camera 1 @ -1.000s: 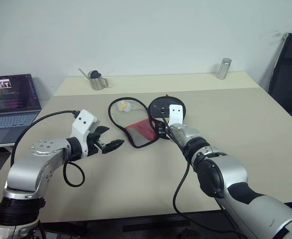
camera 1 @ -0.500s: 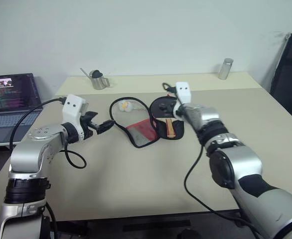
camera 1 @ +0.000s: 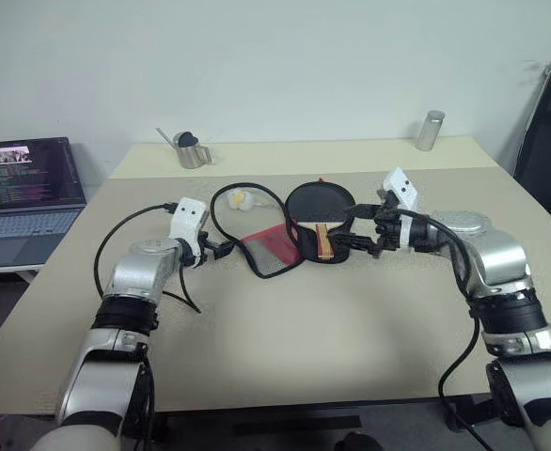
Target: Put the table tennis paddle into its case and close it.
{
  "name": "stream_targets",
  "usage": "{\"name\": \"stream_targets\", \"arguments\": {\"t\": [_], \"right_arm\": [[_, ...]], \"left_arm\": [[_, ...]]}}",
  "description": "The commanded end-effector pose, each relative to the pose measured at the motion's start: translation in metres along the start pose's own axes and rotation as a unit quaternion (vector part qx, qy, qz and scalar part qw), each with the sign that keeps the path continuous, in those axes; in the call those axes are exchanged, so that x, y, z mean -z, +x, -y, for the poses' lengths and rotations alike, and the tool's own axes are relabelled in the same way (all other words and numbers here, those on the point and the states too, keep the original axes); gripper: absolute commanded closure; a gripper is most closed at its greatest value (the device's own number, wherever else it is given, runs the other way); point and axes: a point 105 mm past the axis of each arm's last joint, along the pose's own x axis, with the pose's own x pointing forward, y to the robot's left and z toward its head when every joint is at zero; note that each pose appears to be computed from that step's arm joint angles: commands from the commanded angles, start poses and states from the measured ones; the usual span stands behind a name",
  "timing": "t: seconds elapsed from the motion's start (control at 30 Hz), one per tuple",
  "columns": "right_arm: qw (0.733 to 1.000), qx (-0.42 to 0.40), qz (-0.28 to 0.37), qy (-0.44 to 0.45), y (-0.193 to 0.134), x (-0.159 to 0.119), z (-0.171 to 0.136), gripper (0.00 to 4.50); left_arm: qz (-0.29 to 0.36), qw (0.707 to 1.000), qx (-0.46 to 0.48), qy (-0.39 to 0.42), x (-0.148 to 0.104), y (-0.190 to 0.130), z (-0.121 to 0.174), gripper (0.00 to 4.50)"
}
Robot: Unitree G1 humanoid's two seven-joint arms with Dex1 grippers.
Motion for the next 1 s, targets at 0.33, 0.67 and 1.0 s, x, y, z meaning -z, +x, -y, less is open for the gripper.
{"name": "stream_targets", "arguments": {"t": [0.33, 0.67, 1.0], "right_arm": [[0.999, -0.003, 0.022, -0.025, 0.0, -0.013, -0.014, 0.0], [0.999, 0.018, 0.019, -0.04, -0.011, -0.017, -0.006, 0.0], [0.993, 0.105, 0.011, -0.057, -0.051, -0.021, 0.031, 0.0]], "left_arm": [[0.018, 0.998, 0.046, 0.04, -0.011, 0.015, 0.039, 4.26], [0.076, 0.993, 0.084, 0.025, -0.04, 0.02, 0.069, 4.47], [0.22, 0.966, 0.129, 0.04, -0.101, 0.011, 0.107, 4.47]]}}
